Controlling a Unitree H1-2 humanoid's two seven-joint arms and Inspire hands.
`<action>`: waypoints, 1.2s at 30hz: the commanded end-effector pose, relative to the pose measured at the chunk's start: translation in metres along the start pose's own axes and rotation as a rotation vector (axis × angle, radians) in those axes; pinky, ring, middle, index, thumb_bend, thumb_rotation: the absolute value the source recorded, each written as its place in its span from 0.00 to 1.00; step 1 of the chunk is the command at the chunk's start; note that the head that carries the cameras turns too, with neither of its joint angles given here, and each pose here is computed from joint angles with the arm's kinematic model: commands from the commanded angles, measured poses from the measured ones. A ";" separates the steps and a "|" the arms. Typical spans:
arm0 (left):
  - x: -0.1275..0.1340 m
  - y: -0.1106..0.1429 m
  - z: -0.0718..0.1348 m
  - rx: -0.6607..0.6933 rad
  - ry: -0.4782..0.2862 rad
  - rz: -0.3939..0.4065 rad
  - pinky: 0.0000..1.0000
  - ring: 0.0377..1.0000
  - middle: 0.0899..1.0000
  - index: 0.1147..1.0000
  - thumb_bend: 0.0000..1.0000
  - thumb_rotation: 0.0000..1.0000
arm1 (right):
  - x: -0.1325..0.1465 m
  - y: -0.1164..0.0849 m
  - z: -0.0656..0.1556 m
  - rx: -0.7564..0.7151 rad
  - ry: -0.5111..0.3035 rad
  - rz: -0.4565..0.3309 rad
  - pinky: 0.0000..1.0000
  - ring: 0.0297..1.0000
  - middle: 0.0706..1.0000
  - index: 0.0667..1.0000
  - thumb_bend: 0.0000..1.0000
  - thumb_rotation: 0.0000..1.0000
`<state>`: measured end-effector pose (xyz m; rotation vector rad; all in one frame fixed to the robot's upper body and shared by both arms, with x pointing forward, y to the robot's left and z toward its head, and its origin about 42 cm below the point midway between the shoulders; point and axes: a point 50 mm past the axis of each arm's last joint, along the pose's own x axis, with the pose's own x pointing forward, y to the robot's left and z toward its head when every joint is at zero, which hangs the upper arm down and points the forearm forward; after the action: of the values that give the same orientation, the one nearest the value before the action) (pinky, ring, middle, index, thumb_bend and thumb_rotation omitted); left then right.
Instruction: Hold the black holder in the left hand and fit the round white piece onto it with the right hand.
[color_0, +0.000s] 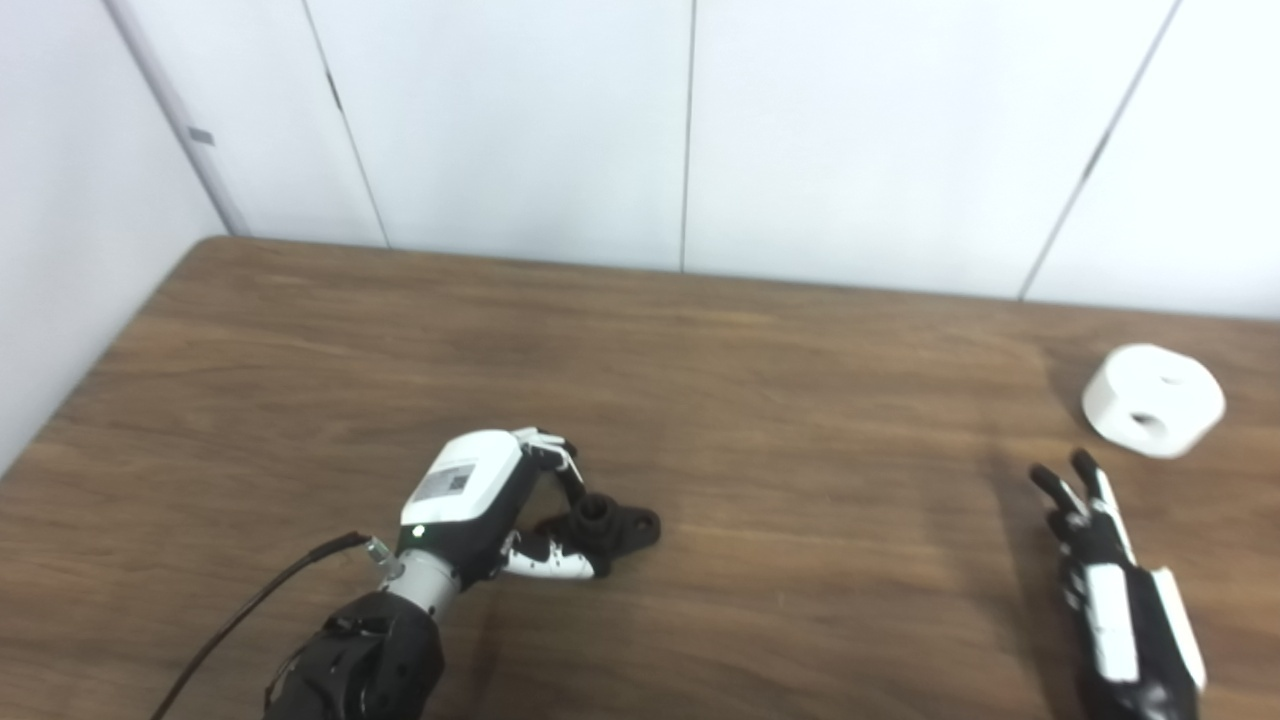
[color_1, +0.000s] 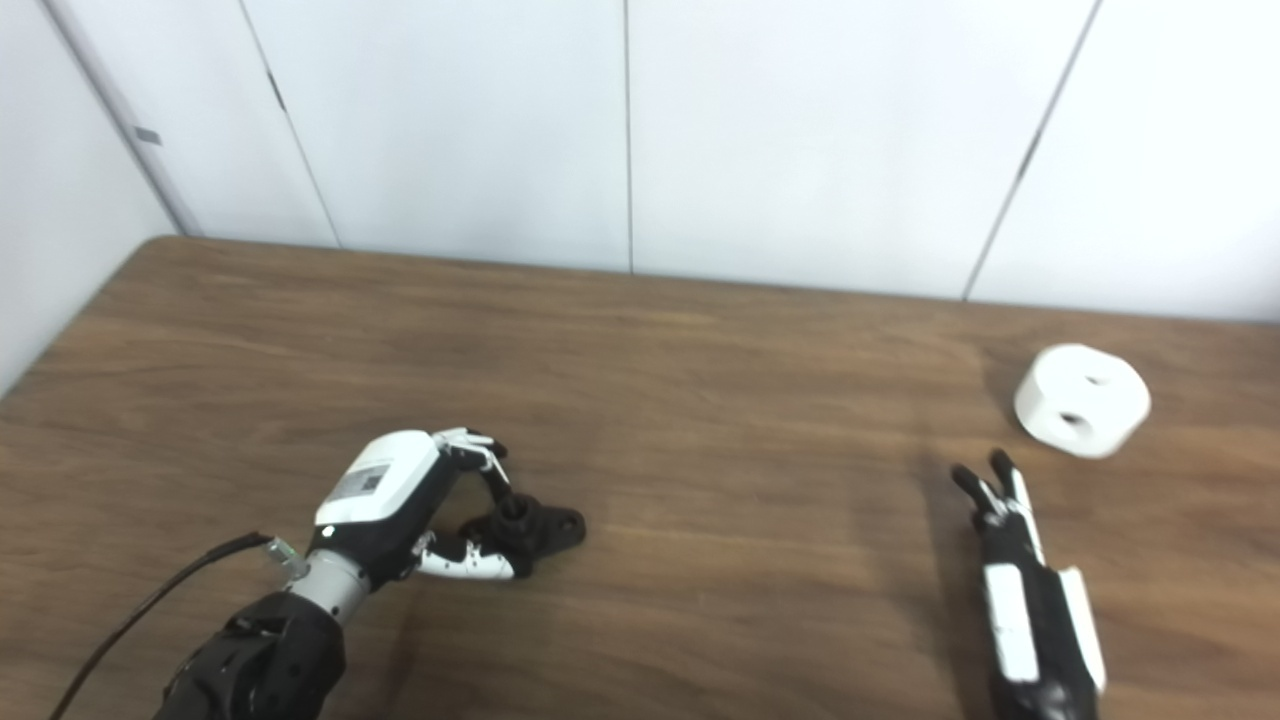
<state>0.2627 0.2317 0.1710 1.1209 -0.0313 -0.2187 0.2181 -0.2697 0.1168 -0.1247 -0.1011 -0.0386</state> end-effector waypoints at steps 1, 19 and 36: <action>-0.003 0.008 0.011 0.016 -0.055 0.032 0.87 0.88 0.79 0.42 0.52 0.05 | -0.022 0.004 -0.001 0.014 0.028 -0.021 1.00 1.00 0.91 1.00 0.58 1.00; -0.018 -0.026 0.026 -0.017 -0.121 -0.006 0.87 0.87 0.77 0.42 0.52 0.05 | -0.022 0.006 0.011 0.024 0.028 -0.024 1.00 1.00 0.91 1.00 0.59 1.00; -0.021 -0.050 0.032 -0.059 -0.133 -0.043 0.87 0.87 0.78 0.42 0.52 0.05 | -0.016 0.004 0.026 0.012 0.008 -0.042 1.00 0.98 0.91 1.00 0.58 0.91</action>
<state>0.2337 0.1902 0.1505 1.0534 -0.1393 -0.2880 0.2153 -0.2644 0.1370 -0.1243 -0.0821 -0.0562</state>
